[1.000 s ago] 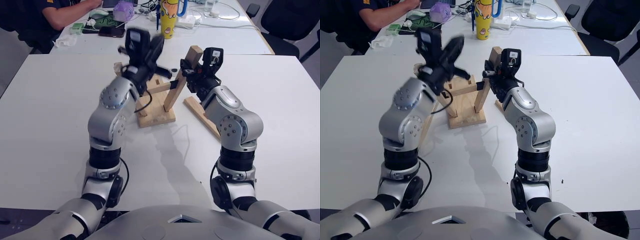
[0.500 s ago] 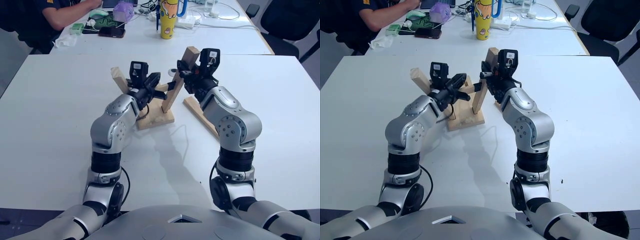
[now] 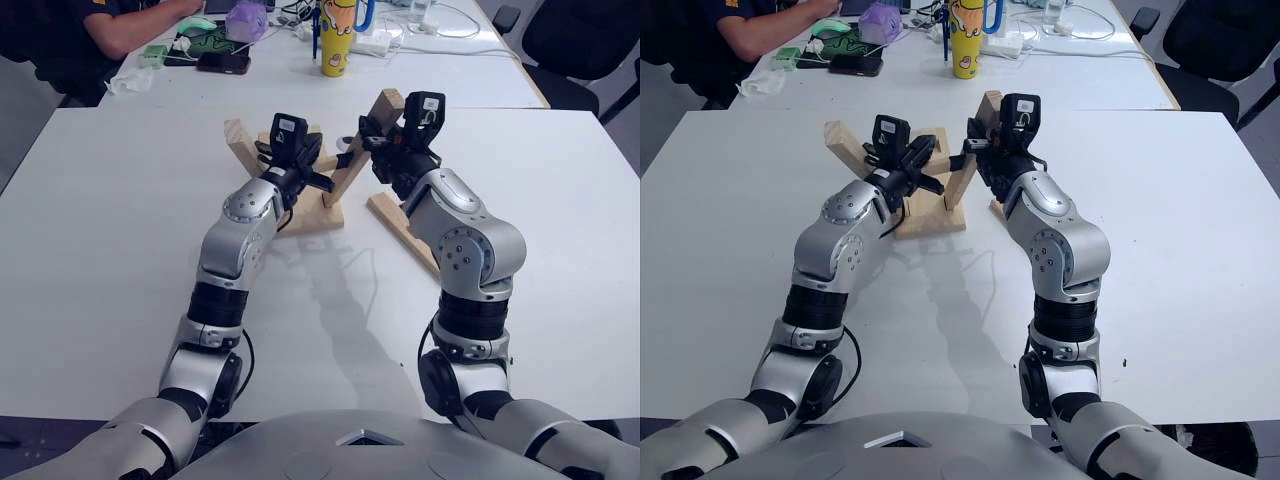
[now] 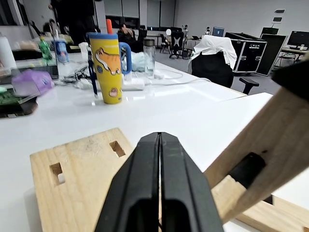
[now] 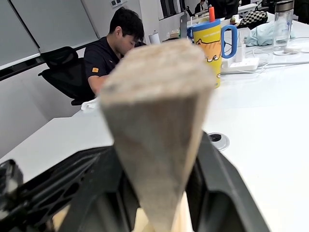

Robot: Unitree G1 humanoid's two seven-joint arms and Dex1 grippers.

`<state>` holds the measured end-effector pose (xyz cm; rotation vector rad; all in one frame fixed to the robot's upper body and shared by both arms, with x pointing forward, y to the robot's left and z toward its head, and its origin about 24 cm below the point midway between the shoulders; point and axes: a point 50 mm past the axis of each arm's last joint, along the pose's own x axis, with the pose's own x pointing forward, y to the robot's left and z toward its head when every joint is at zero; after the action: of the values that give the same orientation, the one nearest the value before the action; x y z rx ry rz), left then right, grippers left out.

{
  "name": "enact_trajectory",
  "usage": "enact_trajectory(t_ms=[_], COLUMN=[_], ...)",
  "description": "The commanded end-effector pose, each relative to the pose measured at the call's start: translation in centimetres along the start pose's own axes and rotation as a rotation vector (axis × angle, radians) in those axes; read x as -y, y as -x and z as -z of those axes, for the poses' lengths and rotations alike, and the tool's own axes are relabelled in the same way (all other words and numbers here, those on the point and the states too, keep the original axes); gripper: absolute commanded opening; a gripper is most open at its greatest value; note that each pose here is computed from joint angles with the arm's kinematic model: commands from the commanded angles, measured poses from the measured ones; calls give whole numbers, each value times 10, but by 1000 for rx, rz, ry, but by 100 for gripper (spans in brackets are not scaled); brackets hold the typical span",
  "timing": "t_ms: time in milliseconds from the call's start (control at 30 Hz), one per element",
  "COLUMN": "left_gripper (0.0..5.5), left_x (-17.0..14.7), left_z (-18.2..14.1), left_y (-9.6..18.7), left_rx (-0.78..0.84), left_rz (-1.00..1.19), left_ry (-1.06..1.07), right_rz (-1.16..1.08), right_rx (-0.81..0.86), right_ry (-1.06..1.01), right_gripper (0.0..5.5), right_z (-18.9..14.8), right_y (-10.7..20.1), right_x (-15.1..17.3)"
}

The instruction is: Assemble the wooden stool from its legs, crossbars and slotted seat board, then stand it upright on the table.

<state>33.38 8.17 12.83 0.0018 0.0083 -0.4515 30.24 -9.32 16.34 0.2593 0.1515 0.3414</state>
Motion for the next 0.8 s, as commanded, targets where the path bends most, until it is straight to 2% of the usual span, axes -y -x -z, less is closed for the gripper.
enact_trajectory(t_ms=[33,200,400,567,800], left_gripper=[0,0,0,0,0], left_x=[-43,-37,-9,23,33], left_z=[13,0,-58,-101,-117], left_y=[6,6,7,13,9], left_rx=[1,78,286,448,485], left_rz=[-157,-138,-42,140,193], left_ry=[-65,-47,-66,-11,37], right_rz=[48,63,73,65,44], right_rx=[-224,-225,-216,-213,-205], right_ry=[-52,-41,-42,-43,-43], right_gripper=[105,105,105,105,105], right_z=[41,40,38,38,36], right_y=[0,-4,-5,-5,-5], right_x=[9,9,10,9,6])
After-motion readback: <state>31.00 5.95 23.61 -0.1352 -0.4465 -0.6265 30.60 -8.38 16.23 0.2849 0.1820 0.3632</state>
